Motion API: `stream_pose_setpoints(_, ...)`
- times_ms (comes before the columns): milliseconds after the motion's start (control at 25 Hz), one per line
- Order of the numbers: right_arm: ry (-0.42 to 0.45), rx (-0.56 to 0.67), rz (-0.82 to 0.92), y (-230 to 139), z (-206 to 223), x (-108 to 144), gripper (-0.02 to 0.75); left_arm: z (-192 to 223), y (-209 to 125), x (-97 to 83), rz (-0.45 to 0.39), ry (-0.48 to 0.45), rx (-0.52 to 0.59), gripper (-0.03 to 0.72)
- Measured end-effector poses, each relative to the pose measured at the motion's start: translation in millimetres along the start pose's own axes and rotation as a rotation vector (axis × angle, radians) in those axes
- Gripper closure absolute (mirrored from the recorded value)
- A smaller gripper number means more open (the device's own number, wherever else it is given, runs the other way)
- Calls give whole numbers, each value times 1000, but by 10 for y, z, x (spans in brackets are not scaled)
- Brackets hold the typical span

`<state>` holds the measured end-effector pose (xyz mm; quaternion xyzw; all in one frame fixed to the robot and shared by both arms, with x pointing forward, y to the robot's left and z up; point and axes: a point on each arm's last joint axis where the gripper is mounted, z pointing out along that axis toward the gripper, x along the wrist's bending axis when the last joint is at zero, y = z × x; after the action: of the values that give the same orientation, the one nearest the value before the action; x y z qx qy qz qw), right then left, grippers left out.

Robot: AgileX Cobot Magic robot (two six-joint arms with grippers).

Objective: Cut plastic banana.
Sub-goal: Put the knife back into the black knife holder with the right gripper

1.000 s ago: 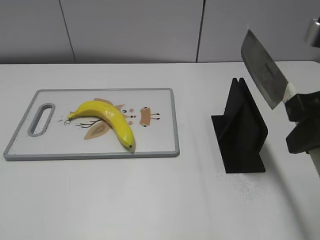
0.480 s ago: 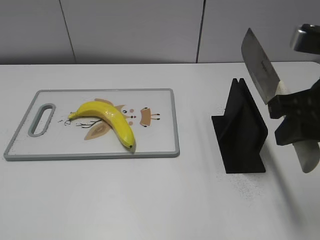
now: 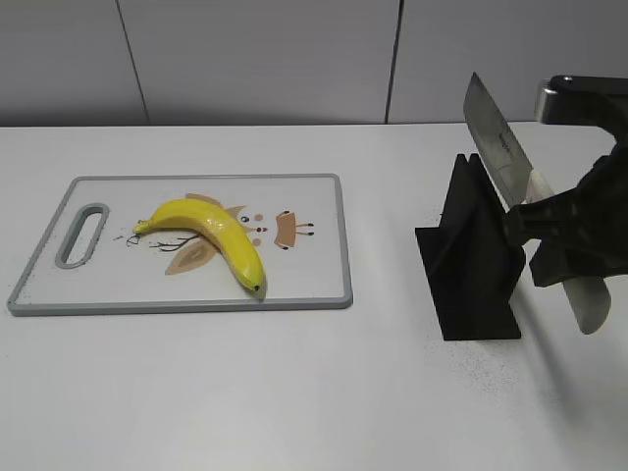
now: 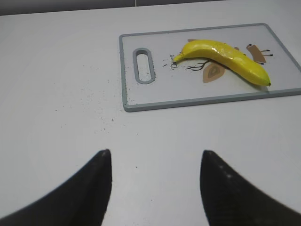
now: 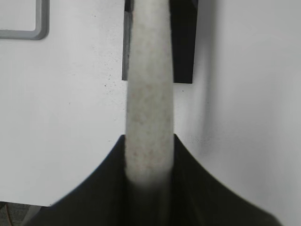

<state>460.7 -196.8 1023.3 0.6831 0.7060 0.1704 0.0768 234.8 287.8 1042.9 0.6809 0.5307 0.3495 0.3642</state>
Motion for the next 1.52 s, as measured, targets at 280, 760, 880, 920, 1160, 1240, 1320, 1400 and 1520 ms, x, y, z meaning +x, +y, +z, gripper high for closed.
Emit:
stream_pose_setpoints(280,-27,34,-13,19,139,-1,578,2,-1,-1,-1,-1,1,109)
stream_pose_setpoints(760,-55,87,-22,42,378,9,577,4,-3,-1,-1,-1,2,110)
stream_pose_setpoints(880,-49,89,-15,40,379,15,578,4,-3,-1,-1,-1,2,110)
stream_pose_setpoints(920,-45,92,-9,38,381,20,575,4,-3,-1,-1,-1,2,110)
stream_pose_setpoints(1160,-20,101,20,50,359,51,230,4,-3,-1,-1,-1,2,110)
stream_pose_setpoints(1240,-20,101,15,82,326,64,156,4,-3,-1,-1,-1,2,110)
stream_pose_setpoints(1320,-25,113,1,114,256,76,124,4,-3,-1,-1,-1,2,110)
stream_pose_setpoints(1400,-23,116,-40,136,131,82,116,4,-3,-1,-1,-1,2,110)
stream_pose_setpoints(1520,-17,113,-118,86,-98,55,115,4,-3,-1,-1,-1,2,110)
